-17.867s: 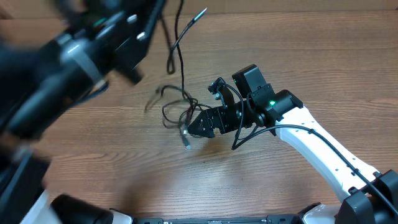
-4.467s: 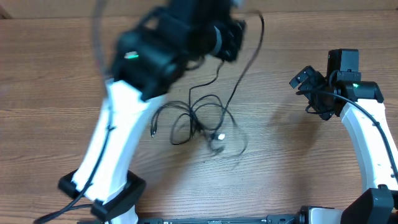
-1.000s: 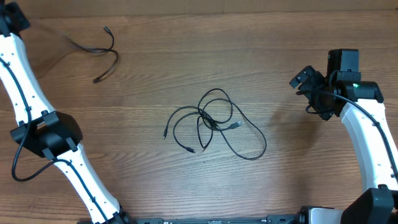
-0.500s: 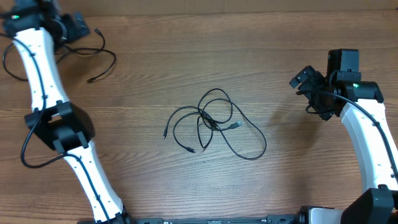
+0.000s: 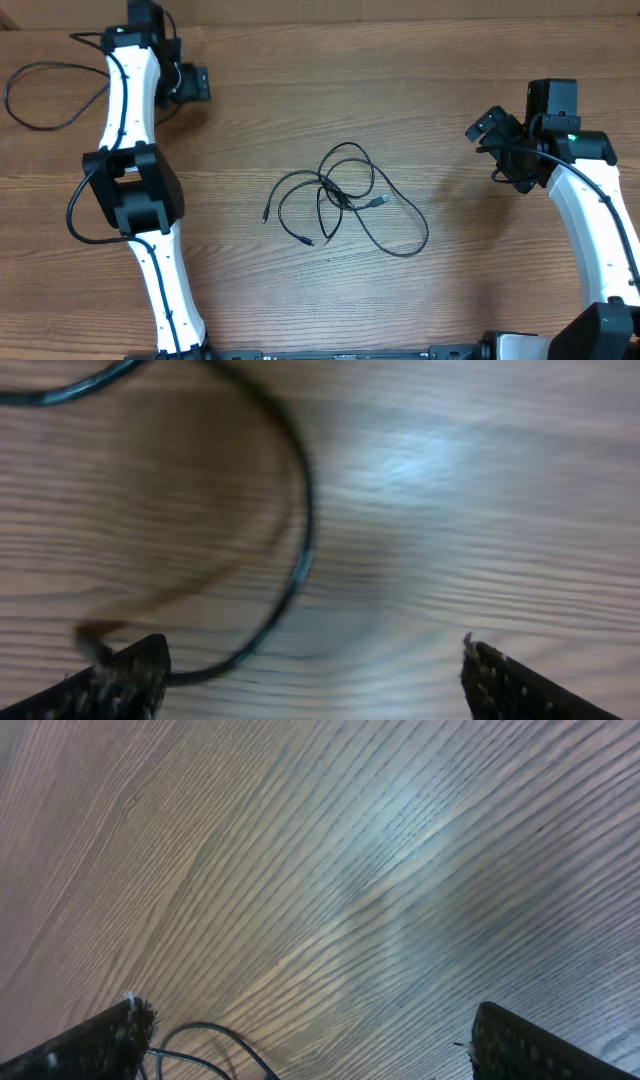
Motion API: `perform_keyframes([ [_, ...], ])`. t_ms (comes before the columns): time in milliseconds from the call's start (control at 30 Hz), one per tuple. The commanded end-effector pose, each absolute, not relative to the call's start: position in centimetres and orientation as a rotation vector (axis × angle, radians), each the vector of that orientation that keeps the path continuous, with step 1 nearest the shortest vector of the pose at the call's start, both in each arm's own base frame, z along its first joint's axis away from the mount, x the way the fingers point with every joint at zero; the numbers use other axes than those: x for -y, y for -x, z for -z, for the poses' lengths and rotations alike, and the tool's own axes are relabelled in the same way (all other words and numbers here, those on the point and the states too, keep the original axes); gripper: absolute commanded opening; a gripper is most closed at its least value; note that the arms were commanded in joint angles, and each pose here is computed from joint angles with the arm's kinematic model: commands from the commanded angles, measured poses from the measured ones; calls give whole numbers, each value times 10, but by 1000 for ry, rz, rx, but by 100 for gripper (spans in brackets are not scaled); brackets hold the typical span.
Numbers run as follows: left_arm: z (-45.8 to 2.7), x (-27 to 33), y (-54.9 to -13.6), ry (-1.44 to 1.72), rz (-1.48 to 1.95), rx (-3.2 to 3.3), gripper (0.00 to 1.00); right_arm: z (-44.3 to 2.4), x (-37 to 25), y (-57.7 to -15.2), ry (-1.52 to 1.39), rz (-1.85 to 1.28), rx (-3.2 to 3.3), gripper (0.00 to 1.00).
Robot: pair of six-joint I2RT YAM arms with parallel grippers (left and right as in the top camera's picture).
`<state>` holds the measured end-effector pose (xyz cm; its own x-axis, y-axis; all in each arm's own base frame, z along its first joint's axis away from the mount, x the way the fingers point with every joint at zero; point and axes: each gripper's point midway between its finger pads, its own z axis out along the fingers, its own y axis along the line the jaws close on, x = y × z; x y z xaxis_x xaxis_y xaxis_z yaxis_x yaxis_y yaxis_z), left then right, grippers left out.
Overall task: Untangle cables
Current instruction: 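Raise the left gripper and swing it back toward the center cables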
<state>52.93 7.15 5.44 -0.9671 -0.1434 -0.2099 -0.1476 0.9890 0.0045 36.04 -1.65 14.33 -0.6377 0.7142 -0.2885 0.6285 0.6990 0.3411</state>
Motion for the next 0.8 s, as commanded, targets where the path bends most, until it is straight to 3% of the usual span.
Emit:
perform_keyframes([
  [0, -40, -102, -517, 150, -290, -2962, 91, -149, 20, -361, -1041, -286, -2483, 100],
  [67, -25, -108, -510, 132, -299, -2988, 86, -149, 20, -361, -1041, -286, -2483, 100],
  [100, -17, -110, -507, 124, -300, -2999, 78, -149, 20, -361, -1041, -285, -2483, 100],
  [167, -6, -114, -504, 124, -315, -3006, 50, -149, 20, -361, -1041, -286, -2483, 100],
  [233, -7, -120, -507, 140, -349, -2989, 34, -149, 20, -361, -1041, -286, -2483, 100],
  [433, -32, -145, -529, 275, -516, -2847, 13, -149, 20, -361, -1041, -286, -2483, 100],
  [667, -128, -177, -575, 379, -612, -2546, 10, -149, 20, -361, -1041, -285, -2483, 100],
  [700, -133, -179, -577, 419, -599, -2522, 16, -149, 20, -361, -1041, -286, -2483, 100],
  [767, -136, -178, -579, 473, -542, -2500, 41, -149, 20, -361, -1041, -286, -2483, 100],
])
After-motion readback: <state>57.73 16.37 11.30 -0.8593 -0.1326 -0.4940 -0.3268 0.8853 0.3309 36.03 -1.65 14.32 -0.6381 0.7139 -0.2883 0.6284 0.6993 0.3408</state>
